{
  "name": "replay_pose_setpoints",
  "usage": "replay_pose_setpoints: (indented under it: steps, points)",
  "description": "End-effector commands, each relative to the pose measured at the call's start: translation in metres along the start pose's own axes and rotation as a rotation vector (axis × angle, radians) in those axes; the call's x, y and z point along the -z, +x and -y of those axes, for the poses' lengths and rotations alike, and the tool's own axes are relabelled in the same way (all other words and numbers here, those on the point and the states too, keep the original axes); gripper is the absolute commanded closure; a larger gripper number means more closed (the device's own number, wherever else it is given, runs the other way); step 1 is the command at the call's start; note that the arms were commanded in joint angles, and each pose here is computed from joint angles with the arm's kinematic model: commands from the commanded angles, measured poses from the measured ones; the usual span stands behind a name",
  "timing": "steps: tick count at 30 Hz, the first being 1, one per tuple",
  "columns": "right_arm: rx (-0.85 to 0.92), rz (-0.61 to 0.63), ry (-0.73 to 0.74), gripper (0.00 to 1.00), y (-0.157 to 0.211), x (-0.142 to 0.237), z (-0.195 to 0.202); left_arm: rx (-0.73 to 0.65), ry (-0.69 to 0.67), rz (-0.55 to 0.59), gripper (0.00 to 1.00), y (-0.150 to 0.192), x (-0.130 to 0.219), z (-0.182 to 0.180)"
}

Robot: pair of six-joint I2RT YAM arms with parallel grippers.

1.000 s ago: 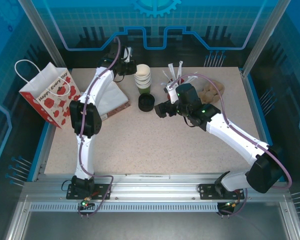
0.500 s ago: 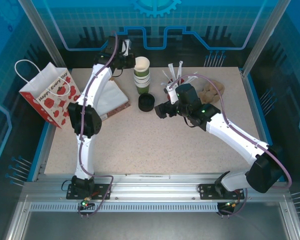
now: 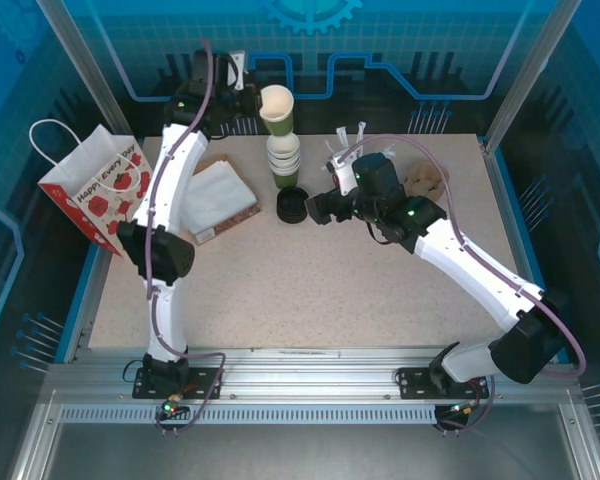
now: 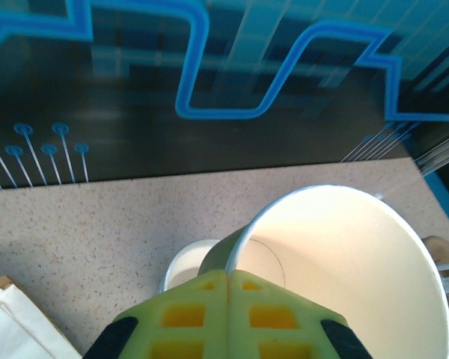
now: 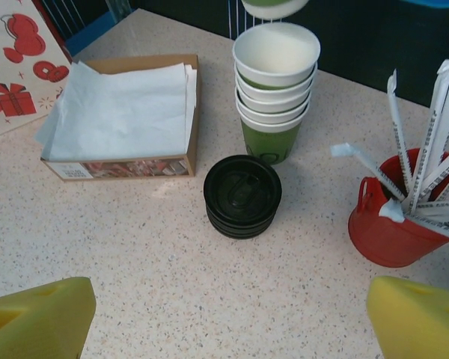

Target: Pack the takeout coffee

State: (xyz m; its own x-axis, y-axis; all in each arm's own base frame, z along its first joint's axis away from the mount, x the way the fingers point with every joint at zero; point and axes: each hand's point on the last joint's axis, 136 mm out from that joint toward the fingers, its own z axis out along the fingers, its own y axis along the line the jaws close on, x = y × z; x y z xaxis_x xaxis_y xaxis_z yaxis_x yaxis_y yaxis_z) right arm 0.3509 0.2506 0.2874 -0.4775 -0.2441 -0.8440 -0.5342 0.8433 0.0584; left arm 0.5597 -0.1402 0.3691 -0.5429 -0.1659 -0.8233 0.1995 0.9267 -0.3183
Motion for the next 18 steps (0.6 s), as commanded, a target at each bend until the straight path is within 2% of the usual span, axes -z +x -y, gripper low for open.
replay_pose_setpoints:
  steps: [1, 6, 12, 18]
  points:
    - [0.033, 0.006, 0.009, 0.05, -0.011, 0.014, -0.002, -0.004, 0.025, 0.067, 1.00, -0.018, 0.059, 0.024]
    - [0.036, 0.014, -0.002, 0.05, -0.012, 0.029, -0.004, 0.002, 0.055, 0.057, 1.00, 0.011, 0.094, 0.041]
    - [0.047, -0.010, -0.004, 0.05, 0.004, 0.043, -0.003, 0.049, 0.094, 0.027, 1.00, 0.082, 0.124, 0.047]
    - [0.038, -0.037, 0.002, 0.06, 0.028, 0.055, 0.000, 0.067, 0.099, -0.041, 1.00, 0.165, 0.135, 0.045]
